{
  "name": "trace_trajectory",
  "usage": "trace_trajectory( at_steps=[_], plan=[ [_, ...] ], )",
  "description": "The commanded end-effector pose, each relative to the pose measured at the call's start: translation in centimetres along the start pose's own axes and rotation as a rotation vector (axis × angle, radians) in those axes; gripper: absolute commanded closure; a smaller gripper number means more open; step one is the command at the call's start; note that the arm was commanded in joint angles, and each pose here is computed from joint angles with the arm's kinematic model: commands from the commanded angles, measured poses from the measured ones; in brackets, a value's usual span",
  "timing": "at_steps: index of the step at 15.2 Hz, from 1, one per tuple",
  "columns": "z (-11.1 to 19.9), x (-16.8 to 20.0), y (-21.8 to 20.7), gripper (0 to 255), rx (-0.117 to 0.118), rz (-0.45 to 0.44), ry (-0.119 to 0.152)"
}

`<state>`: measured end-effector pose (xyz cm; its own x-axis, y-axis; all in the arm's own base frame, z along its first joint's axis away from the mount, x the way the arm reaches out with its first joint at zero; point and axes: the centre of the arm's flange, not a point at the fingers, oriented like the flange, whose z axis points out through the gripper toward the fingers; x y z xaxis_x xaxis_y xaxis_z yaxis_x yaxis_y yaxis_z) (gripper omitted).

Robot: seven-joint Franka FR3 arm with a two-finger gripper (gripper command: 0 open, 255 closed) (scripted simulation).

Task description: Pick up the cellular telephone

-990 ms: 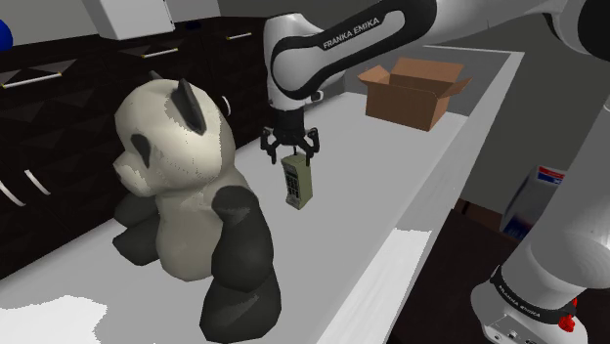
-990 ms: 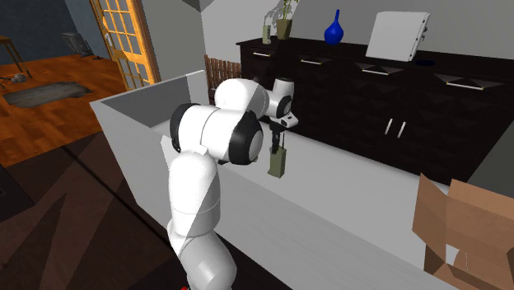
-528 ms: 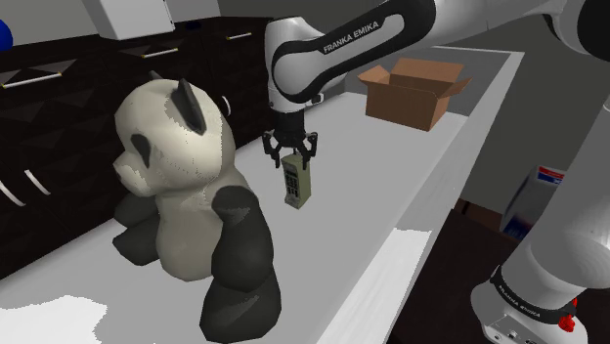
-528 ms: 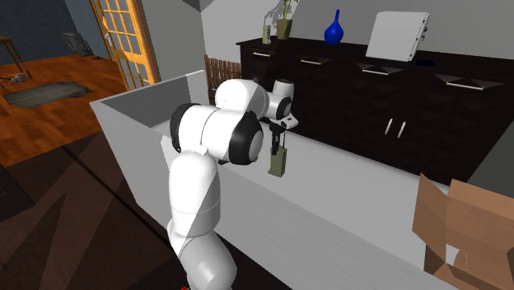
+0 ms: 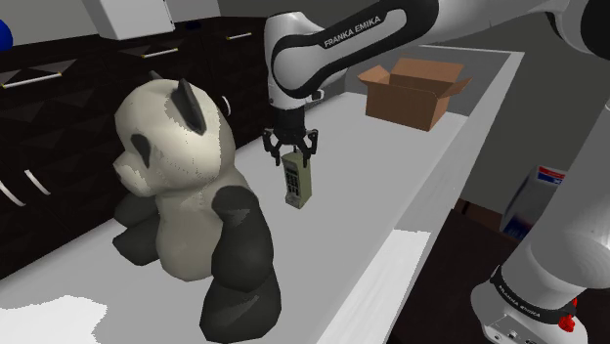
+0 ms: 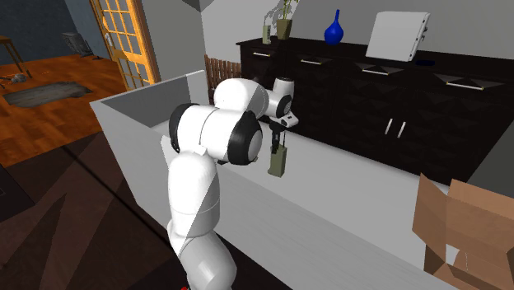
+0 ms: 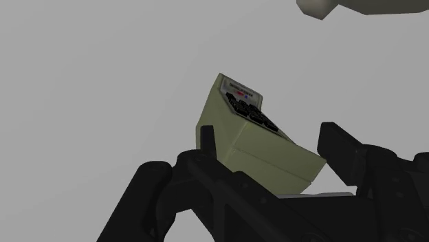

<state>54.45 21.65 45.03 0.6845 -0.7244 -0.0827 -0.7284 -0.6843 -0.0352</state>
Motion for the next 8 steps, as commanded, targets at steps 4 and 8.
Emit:
trace_trajectory(
  at_steps=[4,8],
  plan=[
    [-2.7,-0.2,-0.1,255,0.0,0.0,0.0],
    [-4.8,-0.4,-0.2,255,0.0,0.0,0.0]
  ],
)
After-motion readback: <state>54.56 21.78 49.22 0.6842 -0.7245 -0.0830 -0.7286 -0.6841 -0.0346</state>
